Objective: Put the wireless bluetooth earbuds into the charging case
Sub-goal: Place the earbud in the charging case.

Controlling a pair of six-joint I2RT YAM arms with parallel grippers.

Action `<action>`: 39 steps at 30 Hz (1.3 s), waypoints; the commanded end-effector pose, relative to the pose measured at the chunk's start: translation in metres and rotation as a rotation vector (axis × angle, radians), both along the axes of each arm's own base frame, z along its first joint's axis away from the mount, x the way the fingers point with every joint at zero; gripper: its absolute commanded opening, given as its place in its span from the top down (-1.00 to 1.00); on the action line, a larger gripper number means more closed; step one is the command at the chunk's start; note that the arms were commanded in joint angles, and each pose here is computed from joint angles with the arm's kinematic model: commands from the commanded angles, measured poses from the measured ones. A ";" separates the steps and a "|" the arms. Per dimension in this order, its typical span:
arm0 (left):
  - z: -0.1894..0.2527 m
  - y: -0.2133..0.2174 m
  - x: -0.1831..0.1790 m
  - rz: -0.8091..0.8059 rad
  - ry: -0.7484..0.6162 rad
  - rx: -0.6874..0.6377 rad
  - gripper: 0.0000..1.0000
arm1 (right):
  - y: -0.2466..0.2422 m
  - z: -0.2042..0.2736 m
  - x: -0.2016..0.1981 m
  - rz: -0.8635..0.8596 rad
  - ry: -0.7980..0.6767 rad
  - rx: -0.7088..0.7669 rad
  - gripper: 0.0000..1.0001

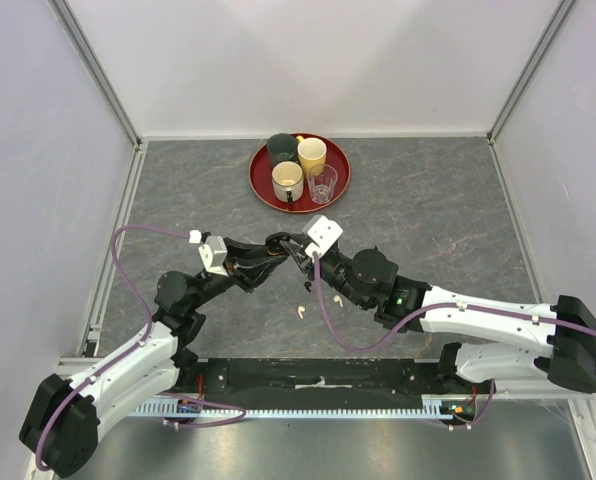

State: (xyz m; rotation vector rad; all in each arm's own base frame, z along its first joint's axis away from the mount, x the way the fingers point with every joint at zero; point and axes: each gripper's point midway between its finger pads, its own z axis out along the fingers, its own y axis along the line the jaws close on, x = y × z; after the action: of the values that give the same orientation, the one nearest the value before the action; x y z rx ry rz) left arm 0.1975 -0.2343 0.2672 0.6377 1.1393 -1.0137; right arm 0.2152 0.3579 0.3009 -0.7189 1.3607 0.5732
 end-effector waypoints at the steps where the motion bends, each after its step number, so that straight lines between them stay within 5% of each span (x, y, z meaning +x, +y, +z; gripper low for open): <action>1: 0.041 0.006 -0.003 0.025 -0.115 -0.083 0.95 | -0.001 -0.010 0.004 -0.017 -0.018 -0.082 1.00; 39: 0.038 0.016 -0.001 0.083 -0.145 -0.119 0.95 | 0.002 0.021 0.006 -0.059 0.119 0.074 1.00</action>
State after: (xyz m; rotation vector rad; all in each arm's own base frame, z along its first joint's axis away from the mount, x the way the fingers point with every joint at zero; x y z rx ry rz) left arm 0.1999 -0.2281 0.2763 0.5950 1.0934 -0.9863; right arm 0.2198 0.3618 0.3068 -0.6224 1.4616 0.6157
